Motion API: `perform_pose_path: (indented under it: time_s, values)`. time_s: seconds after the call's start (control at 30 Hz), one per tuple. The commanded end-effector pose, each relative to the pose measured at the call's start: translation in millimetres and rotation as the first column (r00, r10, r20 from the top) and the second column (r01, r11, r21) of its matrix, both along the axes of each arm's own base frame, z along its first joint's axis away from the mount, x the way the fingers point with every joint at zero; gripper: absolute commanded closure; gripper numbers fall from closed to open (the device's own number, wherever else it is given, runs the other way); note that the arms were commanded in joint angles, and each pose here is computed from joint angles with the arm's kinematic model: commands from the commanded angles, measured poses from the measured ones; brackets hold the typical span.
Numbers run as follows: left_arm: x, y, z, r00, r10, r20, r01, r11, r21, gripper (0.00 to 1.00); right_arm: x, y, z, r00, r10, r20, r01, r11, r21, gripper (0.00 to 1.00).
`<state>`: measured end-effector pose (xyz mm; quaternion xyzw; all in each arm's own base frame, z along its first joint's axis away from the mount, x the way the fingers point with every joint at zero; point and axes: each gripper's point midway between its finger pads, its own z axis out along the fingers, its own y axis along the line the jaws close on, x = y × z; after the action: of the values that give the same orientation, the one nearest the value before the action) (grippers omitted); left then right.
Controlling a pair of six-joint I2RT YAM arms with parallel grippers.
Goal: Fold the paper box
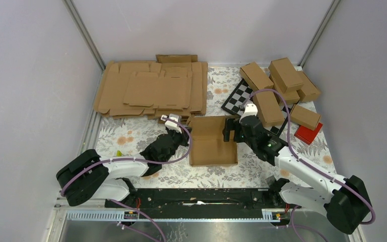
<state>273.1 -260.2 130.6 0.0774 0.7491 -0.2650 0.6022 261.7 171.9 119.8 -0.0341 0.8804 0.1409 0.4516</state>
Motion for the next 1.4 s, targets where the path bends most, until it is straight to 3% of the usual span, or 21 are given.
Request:
perform_pose_path:
  time_s: [0.0,0.3,0.43,0.63,0.87,1.23,1.37]
  values:
    - [3,-8,24,0.998,-0.030,0.063,0.030,1.000,0.000,1.00,-4,4,44,0.992,0.120,0.033,-0.118,0.991,-0.064,0.01]
    - [6,-13,25,0.993,-0.072,0.099,0.065,0.995,0.076,1.00,2,-4,98,0.988,0.153,0.011,-0.148,0.970,-0.195,0.00]
    - [7,-14,27,0.990,-0.084,0.112,0.072,0.992,0.107,1.00,22,-13,118,0.999,0.040,0.010,-0.036,0.974,-0.221,0.00]
    - [6,-16,27,0.987,-0.101,0.123,0.085,0.988,0.128,1.00,63,-23,133,0.981,-0.155,-0.118,0.166,0.982,0.086,0.01]
    - [3,-18,28,0.983,-0.122,0.137,0.105,0.987,0.125,1.00,80,-21,100,0.920,-0.292,-0.263,0.338,0.929,0.150,0.00]
    - [1,-20,32,0.979,-0.137,0.154,0.119,0.986,0.121,1.00,62,-12,48,0.873,-0.264,-0.410,0.347,0.927,0.142,0.01]
    - [0,-23,33,0.977,-0.146,0.152,0.130,0.985,0.112,1.00,52,-11,35,0.857,-0.254,-0.449,0.349,0.926,0.142,0.07]
